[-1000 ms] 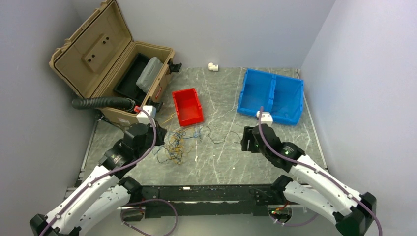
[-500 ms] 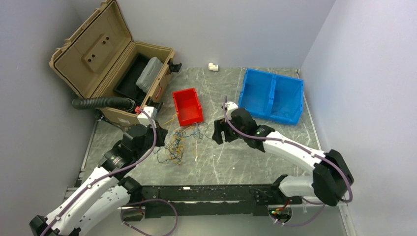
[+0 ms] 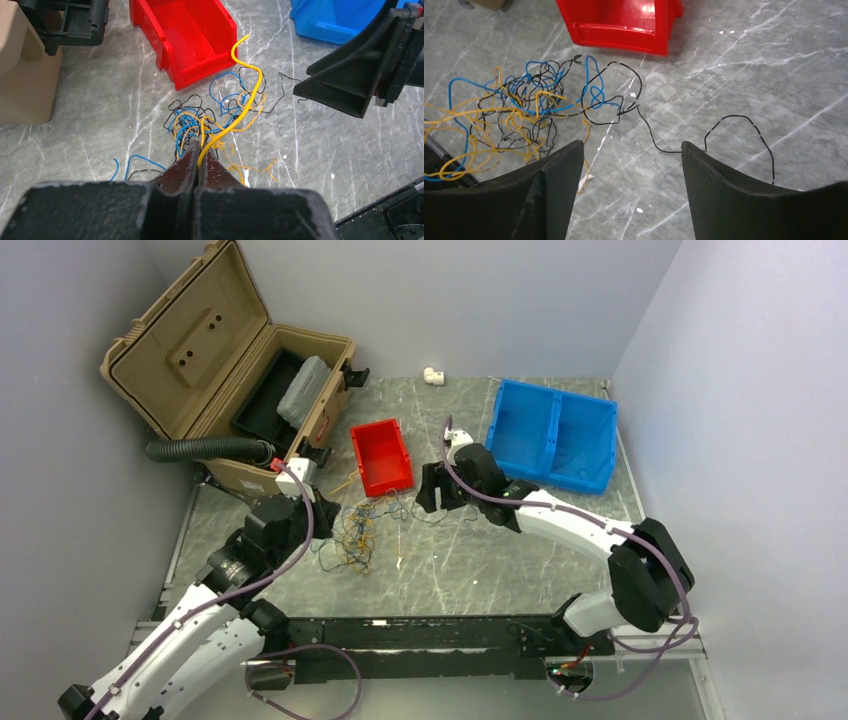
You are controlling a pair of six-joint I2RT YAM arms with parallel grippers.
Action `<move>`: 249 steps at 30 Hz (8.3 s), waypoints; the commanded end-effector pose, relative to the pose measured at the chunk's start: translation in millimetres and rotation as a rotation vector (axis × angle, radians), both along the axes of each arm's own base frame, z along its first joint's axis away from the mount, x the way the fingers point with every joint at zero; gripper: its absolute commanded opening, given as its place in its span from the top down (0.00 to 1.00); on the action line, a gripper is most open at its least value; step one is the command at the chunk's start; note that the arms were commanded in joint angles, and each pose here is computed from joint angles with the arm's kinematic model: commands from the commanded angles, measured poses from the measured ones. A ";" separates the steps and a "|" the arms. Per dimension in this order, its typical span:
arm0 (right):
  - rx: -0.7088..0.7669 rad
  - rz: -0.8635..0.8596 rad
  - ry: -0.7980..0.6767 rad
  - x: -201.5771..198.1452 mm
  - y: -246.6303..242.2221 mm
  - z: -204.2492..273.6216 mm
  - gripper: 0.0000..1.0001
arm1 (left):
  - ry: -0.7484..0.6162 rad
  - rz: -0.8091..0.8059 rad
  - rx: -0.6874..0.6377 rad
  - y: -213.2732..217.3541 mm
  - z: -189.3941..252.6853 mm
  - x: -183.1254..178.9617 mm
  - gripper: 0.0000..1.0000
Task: Untangle the cables
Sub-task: Untie the cable.
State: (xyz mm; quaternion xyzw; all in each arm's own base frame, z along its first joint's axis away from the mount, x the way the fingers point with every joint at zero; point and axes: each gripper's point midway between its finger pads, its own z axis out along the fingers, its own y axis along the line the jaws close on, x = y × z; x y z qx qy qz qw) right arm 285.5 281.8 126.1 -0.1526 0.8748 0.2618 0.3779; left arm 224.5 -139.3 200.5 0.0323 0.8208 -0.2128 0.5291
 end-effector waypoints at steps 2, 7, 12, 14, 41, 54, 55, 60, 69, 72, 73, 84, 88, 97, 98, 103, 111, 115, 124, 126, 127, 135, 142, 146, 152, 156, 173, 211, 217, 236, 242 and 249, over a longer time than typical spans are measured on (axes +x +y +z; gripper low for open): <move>0.079 -0.049 -0.046 23.1 15.3 22.2 0.27 | -0.016 -0.018 -0.010 -1.7 1.2 -1.9 1.00; 0.095 -0.057 -0.025 27.7 20.5 13.0 0.29 | -0.017 -0.016 -0.011 -0.5 0.5 -2.9 1.00; 0.114 -0.043 0.008 30.3 29.7 1.3 0.31 | -0.017 -0.014 -0.010 0.4 -0.7 -3.6 1.00; 0.123 -0.043 0.016 32.8 34.0 -1.7 0.31 | -0.019 -0.013 -0.013 0.8 -0.9 -4.0 1.00; 0.041 -0.352 -0.020 59.1 -13.7 -5.8 1.00 | -0.019 0.013 -0.003 5.8 -2.8 -3.0 1.00; -0.039 -0.797 -0.170 42.3 -149.8 69.1 1.00 | -0.010 0.039 0.001 9.1 -2.8 -1.2 1.00; -0.033 -0.812 -0.180 40.6 -157.6 74.3 1.00 | -0.009 0.040 0.003 9.3 -3.3 -1.0 1.00; 0.002 -0.877 -0.233 31.7 -194.2 103.3 1.00 | -0.006 0.049 0.005 10.5 -3.1 -0.2 1.00; 0.027 -1.030 -0.365 11.9 -254.8 169.3 1.00 | 0.022 0.127 0.030 23.8 -6.1 1.1 1.00; 0.052 -1.075 -0.417 2.3 -267.5 191.0 1.00 | 0.030 0.157 0.042 29.4 -6.9 1.5 1.00; 0.063 -1.088 -0.434 -0.9 -270.9 197.7 1.00 | 0.031 0.160 0.042 30.0 -6.7 1.4 1.00; 0.145 -1.140 -0.572 -30.3 -293.9 255.3 1.00 | 0.052 0.189 0.054 34.0 -9.4 2.4 1.00; 0.174 -1.143 -0.606 -36.9 -297.2 269.7 1.00 | 0.075 0.264 0.075 47.1 -11.4 1.9 1.00; 0.203 -1.050 -0.620 -35.1 -283.0 279.6 1.00 | 0.082 0.358 0.111 66.0 -5.4 0.4 1.00; 0.208 -1.022 -0.623 -34.0 -278.6 282.3 1.00 | 0.073 0.332 0.104 61.4 -3.1 1.4 1.00; 0.243 -0.892 -0.638 -29.9 -256.5 295.9 1.00 | -0.009 0.116 0.023 21.8 13.6 3.7 0.98; 0.272 -0.771 -0.643 -29.4 -235.7 311.3 1.00 | -0.072 -0.118 -0.036 -21.1 31.8 0.6 0.69; 0.292 -0.705 -0.657 -32.3 -225.6 322.6 1.00 | -0.095 -0.199 -0.061 -37.0 38.4 -0.3 0.39; 0.308 -0.576 -0.658 -34.8 -204.2 339.4 1.00 | -0.173 -0.385 -0.131 -72.0 53.2 -6.4 0.16; 0.315 -0.554 -0.660 -35.2 -200.3 342.7 1.00 | -0.179 -0.406 -0.137 -78.6 54.0 -5.9 0.15; 0.317 -0.547 -0.660 -35.4 -198.9 344.3 1.00 | -0.183 -0.414 -0.140 -81.5 54.9 -5.4 0.15; 0.385 -0.438 -0.667 -37.6 -177.1 374.3 1.00 | -0.237 -0.497 -0.176 -116.1 70.5 -2.9 0.15; 0.452 -0.335 -0.655 -39.8 -155.6 391.4 1.00 | -0.266 -0.566 -0.250 -143.4 84.8 -0.6 0.16; 0.471 -0.298 -0.635 -38.5 -146.7 390.8 1.00 | -0.283 -0.615 -0.290 -156.8 95.4 -1.2 0.18; 0.498 -0.269 -0.616 -37.0 -138.6 390.0 1.00 | -0.314 -0.734 -0.315 -191.5 111.0 -8.1 0.23; 0.515 -0.274 -0.619 -36.8 -138.6 393.6 1.00 | -0.280 -0.804 -0.309 -223.3 100.4 -8.8 0.27; 0.549 -0.321 -0.671 -49.1 -152.5 420.3 1.00 | -0.070 -0.857 -0.305 -299.8 12.9 22.4 0.39; 0.413 -0.921 -0.917 -68.4 -280.2 440.0 1.00 | 0.072 -0.295 0.028 -104.9 -42.7 -10.1 1.00; 0.284 -0.964 -0.766 -45.8 -277.8 371.2 1.00 | 0.036 -0.053 0.107 -26.5 -2.9 -10.2 1.00; 0.258 -0.564 -0.529 -11.8 -189.1 295.2 1.00 | 0.019 -0.062 0.089 -21.5 7.7 -15.0 1.00; 0.277 -0.458 -0.521 -13.5 -170.3 297.4 1.00 | 0.021 -0.122 0.072 -35.8 4.6 -15.1 1.00; 0.222 -0.466 -0.452 -7.2 -169.5 268.9 1.00 | 0.007 -0.090 0.079 -27.5 11.4 -14.7 1.00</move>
